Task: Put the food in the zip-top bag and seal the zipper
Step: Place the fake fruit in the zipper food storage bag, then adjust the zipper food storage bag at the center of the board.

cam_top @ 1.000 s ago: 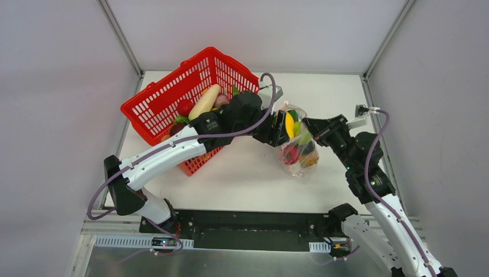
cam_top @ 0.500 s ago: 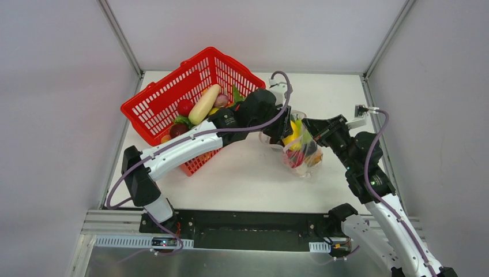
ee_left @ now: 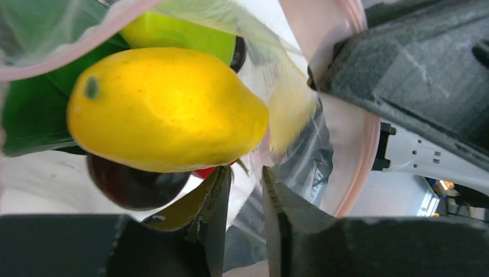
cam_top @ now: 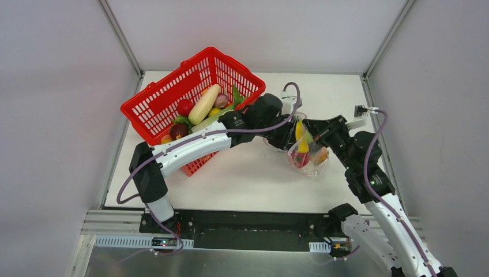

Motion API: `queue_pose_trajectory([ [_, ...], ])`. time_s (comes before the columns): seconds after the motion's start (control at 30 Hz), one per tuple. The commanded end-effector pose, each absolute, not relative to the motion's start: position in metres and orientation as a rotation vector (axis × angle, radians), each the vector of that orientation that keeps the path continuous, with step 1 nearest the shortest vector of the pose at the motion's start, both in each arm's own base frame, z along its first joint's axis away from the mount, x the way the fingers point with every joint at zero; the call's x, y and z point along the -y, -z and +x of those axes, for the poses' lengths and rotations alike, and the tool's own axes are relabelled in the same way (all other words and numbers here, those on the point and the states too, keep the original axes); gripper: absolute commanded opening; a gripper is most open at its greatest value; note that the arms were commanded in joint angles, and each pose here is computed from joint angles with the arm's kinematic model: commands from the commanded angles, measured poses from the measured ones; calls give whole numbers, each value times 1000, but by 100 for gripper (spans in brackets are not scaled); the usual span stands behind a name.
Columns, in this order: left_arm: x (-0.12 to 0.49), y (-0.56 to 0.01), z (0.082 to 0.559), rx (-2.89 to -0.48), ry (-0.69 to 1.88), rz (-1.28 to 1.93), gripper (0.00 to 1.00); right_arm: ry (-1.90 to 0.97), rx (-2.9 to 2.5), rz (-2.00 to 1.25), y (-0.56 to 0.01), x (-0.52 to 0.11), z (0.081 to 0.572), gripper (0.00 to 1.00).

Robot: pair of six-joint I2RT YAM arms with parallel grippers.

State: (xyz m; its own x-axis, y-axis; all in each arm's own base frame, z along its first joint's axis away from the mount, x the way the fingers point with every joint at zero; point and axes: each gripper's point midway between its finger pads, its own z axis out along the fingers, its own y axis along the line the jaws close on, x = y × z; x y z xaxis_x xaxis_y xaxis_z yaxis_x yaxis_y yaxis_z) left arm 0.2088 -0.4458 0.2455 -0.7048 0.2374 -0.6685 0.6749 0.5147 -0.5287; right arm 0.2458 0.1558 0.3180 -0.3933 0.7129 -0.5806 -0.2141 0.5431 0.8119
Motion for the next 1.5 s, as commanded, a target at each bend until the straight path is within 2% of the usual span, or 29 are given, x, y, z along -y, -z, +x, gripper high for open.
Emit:
queue_pose_trajectory([
  [0.0,425,-310,211,-2066,1091,710,32,-1095,-1562,400,-356,-152,245,0],
  [0.17,400,-361,206,-1925,1082,676,55,-1076,-1561,427,-352,-149,249,0],
  [0.3,377,-372,207,-1885,1010,654,63,-1098,-1564,363,-356,-155,244,0],
  [0.43,339,-351,226,-1938,786,558,71,-1093,-1595,245,-361,-162,232,0],
  [0.6,323,-316,236,-2023,742,449,74,-1074,-1575,241,-366,-156,228,0],
  [0.83,350,-271,220,-2134,918,426,72,-1069,-1596,261,-359,-157,232,0],
  [0.97,354,-246,231,-2168,888,365,71,-1072,-1591,270,-359,-157,233,0],
  [1.1,365,-238,237,-2178,896,352,67,-1081,-1592,263,-360,-158,231,0],
  [1.2,373,-241,245,-2145,929,307,57,-1079,-1591,263,-360,-157,230,0],
  [1.3,378,-252,249,-2112,956,291,35,-1078,-1590,251,-360,-157,228,0],
  [1.4,379,-275,251,-2068,968,325,6,-1087,-1585,211,-363,-160,223,1],
  [1.43,379,-284,252,-2053,967,344,0,-1094,-1583,190,-364,-161,221,1],
  [1.47,379,-294,252,-2036,965,362,0,-1102,-1580,163,-365,-163,218,1],
])
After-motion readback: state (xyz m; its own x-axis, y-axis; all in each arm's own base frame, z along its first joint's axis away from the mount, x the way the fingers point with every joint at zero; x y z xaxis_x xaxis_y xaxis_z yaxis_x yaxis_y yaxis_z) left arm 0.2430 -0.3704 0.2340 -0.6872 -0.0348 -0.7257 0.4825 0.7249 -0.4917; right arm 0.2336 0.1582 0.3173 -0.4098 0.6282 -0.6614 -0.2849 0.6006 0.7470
